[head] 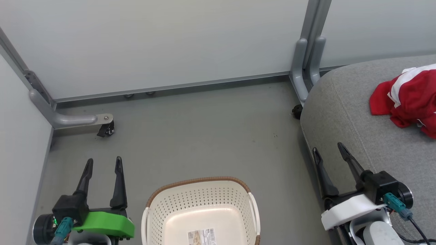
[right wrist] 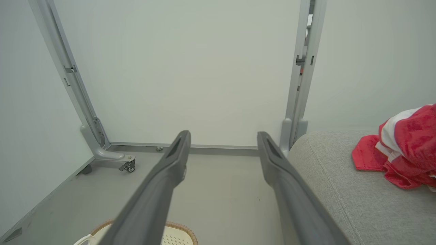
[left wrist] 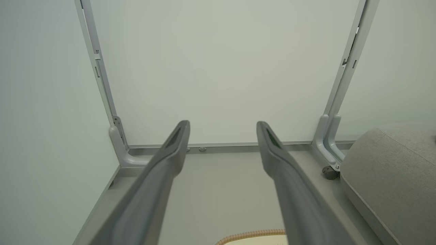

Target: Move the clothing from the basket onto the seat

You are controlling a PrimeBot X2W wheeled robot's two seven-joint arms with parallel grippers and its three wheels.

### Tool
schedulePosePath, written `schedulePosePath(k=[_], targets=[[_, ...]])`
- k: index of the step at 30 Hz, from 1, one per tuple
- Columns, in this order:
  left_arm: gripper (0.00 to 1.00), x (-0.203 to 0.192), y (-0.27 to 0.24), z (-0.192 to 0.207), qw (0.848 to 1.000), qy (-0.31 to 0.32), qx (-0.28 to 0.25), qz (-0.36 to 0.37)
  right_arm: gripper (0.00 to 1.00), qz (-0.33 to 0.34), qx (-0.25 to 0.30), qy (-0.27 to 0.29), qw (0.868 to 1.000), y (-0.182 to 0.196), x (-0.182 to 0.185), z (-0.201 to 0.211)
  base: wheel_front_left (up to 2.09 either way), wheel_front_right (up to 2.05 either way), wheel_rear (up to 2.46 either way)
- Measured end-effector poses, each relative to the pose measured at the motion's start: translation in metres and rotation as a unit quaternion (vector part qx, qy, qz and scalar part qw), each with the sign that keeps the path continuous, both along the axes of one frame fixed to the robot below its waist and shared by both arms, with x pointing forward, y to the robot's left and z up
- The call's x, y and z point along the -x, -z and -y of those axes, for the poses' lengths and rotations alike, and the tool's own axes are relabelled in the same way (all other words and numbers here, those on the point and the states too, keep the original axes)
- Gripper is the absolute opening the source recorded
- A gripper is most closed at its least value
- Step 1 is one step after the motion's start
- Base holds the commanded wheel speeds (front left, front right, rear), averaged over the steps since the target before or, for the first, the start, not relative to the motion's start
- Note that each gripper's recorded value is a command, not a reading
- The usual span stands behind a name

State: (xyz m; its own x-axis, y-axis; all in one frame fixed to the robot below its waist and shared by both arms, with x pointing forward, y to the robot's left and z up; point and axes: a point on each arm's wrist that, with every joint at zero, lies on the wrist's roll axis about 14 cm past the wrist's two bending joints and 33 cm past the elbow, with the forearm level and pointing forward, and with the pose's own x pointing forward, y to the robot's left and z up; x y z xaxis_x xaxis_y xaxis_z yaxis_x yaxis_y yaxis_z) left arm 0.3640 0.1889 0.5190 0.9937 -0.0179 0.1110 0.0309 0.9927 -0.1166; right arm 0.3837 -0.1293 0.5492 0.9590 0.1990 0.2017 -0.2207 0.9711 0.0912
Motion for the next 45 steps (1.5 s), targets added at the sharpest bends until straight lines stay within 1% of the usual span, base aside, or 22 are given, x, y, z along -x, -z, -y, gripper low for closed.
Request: schedulePosePath(k=[1, 5, 7, 14, 21, 31, 45], targets=[[0.00, 0.000, 0.001, 0.000, 1.000, 0.000, 0.001, -0.002, 0.00, -0.002, 0.000, 0.000, 1.000, 0.001, 0.000, 0.000, 0.00, 0.00, 0.00], [0.00, 0.004, 0.017, 0.000, 1.000, -0.001, 0.003, -0.026, 0.00, -0.031, -0.001, 0.001, 1.000, 0.021, 0.005, -0.001, 0.00, 0.00, 0.00], [0.00, 0.005, 0.024, -0.001, 0.999, -0.004, 0.012, -0.039, 0.00, -0.044, -0.009, 0.002, 0.999, 0.027, 0.007, 0.000, 0.00, 0.00, 0.00], [0.00, 0.005, 0.029, -0.006, 0.995, -0.017, 0.079, -0.055, 0.00, -0.066, -0.075, 0.012, 0.995, 0.030, 0.006, 0.008, 0.00, 0.00, 0.00], [0.00, 0.004, 0.030, -0.010, 0.988, -0.026, 0.142, -0.063, 0.00, -0.085, -0.138, 0.021, 0.987, 0.034, 0.005, 0.017, 0.00, 0.00, 0.00], [0.00, 0.003, 0.032, -0.014, 0.972, -0.031, 0.224, -0.070, 0.00, -0.105, -0.217, 0.030, 0.970, 0.037, 0.004, 0.026, 0.00, 0.00, 0.00], [0.00, -0.001, 0.033, -0.016, 0.944, -0.034, 0.320, -0.075, 0.00, -0.126, -0.313, 0.037, 0.941, 0.041, 0.002, 0.037, 0.00, 0.00, 0.00]])
